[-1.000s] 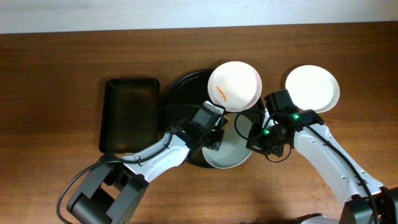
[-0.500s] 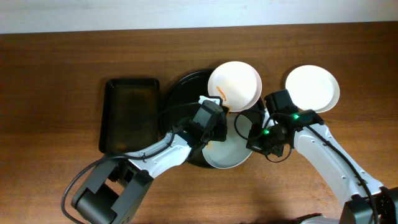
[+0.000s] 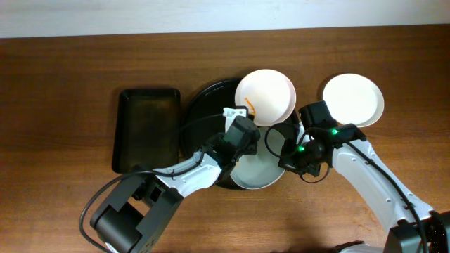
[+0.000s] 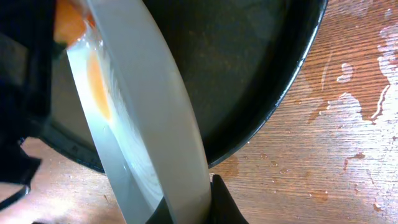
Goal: Clean dirty plates on tray and stack at the side
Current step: 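Scrub the pale blue plate's sauce with the sponge in the left gripper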
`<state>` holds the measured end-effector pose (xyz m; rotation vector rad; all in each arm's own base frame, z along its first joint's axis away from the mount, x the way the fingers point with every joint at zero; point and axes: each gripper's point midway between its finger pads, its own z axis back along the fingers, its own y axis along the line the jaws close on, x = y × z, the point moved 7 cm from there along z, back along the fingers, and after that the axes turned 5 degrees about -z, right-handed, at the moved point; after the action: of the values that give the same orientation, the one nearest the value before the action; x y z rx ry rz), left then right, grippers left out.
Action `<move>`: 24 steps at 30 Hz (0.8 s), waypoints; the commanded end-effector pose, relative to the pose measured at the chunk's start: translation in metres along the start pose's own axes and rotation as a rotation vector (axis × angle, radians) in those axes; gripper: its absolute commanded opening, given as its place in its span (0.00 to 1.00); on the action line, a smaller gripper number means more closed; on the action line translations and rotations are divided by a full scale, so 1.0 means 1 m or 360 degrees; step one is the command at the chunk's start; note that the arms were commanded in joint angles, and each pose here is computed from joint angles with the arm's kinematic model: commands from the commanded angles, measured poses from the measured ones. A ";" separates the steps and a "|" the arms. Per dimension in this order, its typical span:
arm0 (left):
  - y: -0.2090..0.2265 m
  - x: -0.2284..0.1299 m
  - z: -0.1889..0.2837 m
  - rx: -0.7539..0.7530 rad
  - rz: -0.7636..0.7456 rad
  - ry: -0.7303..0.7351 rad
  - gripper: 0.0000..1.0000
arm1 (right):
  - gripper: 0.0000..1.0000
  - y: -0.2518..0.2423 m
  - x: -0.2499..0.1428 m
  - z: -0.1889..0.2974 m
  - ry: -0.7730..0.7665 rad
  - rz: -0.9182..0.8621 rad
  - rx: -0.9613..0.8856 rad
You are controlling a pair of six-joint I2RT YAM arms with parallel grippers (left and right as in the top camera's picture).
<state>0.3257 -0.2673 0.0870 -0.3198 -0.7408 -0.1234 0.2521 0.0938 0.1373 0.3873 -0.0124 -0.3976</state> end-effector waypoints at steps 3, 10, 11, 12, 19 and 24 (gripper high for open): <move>0.016 0.018 -0.003 0.0237 0.0046 -0.0255 0.00 | 0.04 0.000 -0.001 -0.001 0.0007 0.0036 -0.0029; -0.020 0.006 0.000 -0.0432 0.0052 0.0072 0.00 | 0.04 0.000 -0.001 -0.001 0.0007 0.0036 -0.0030; -0.022 0.005 0.000 -0.0451 0.0051 0.0084 0.00 | 0.04 0.000 -0.001 -0.001 0.0006 0.0036 -0.0029; -0.022 0.005 0.000 -0.0448 0.0051 0.0084 0.00 | 0.04 0.000 -0.001 -0.001 0.0006 0.0036 -0.0029; -0.012 -0.009 -0.014 -0.0231 0.0025 0.0058 0.00 | 0.04 0.000 -0.001 -0.001 0.0005 0.0036 -0.0029; 0.000 -0.019 -0.023 -0.0094 0.0015 0.0077 0.00 | 0.04 0.000 -0.001 -0.001 0.0006 0.0036 -0.0029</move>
<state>0.3247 -0.2858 0.0837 -0.4794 -0.7061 -0.1769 0.2523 0.0935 0.1370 0.3833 -0.0137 -0.3993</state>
